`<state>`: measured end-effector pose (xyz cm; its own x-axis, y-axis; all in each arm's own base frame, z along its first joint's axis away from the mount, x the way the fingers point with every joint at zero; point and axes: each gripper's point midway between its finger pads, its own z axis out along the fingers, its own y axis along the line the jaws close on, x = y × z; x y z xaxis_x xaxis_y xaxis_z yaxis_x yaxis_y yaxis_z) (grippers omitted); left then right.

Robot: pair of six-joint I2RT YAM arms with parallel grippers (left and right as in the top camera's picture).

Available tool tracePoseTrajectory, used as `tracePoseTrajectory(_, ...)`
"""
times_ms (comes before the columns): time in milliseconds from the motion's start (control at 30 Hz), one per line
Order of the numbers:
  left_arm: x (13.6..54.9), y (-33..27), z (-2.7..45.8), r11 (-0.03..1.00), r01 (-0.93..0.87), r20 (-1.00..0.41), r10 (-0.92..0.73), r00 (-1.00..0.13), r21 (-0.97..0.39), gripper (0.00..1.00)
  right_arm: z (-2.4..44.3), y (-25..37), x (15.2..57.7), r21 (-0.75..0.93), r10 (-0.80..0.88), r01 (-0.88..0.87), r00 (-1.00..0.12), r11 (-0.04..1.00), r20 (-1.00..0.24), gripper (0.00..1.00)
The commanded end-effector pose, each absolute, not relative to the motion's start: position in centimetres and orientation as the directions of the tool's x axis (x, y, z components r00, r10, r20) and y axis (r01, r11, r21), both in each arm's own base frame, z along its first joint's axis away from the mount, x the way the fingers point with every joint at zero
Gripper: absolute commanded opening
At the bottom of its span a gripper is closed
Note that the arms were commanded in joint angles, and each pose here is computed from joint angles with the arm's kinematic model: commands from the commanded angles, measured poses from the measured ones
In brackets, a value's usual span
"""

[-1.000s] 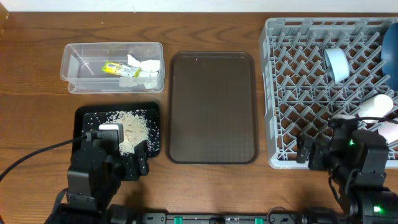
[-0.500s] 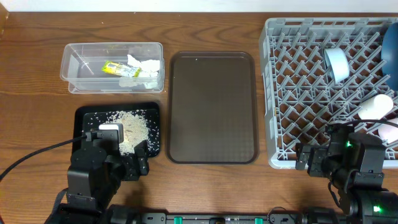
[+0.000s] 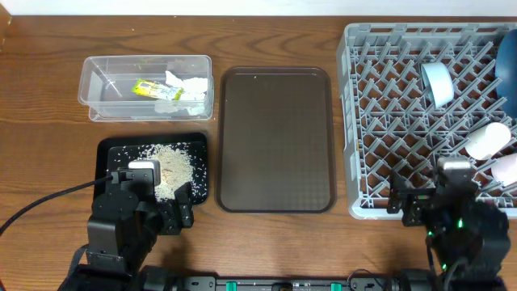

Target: Sort waste into correct bins and load items into the dishwasher rack

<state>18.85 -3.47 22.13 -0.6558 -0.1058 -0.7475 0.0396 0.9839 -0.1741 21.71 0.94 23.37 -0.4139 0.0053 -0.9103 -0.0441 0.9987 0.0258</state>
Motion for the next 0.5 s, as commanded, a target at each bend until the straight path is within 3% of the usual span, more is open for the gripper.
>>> tracePoseTrajectory(0, 18.8, -3.2, 21.9, 0.987, 0.032, -0.749, -0.099, -0.656, -0.159, 0.89, 22.1, 1.1, 21.8, -0.016, -0.036, -0.062, -0.341, 0.998, -0.939, 0.99)
tracePoseTrajectory(300, 18.8, -3.2, 21.9, 0.987, 0.032, -0.749, -0.099, -0.656, -0.159, 0.89, 20.7, 1.2, 23.6, -0.020, -0.024, -0.062, -0.062, 0.998, -0.998, 0.99)
tracePoseTrajectory(467, 18.8, -3.2, 21.9, 0.987, 0.032, -0.749, -0.099, -0.656, -0.159, 0.89, 19.8, 1.1, 24.2, -0.024, -0.022, -0.054, 0.035, 0.998, -0.999, 0.99)
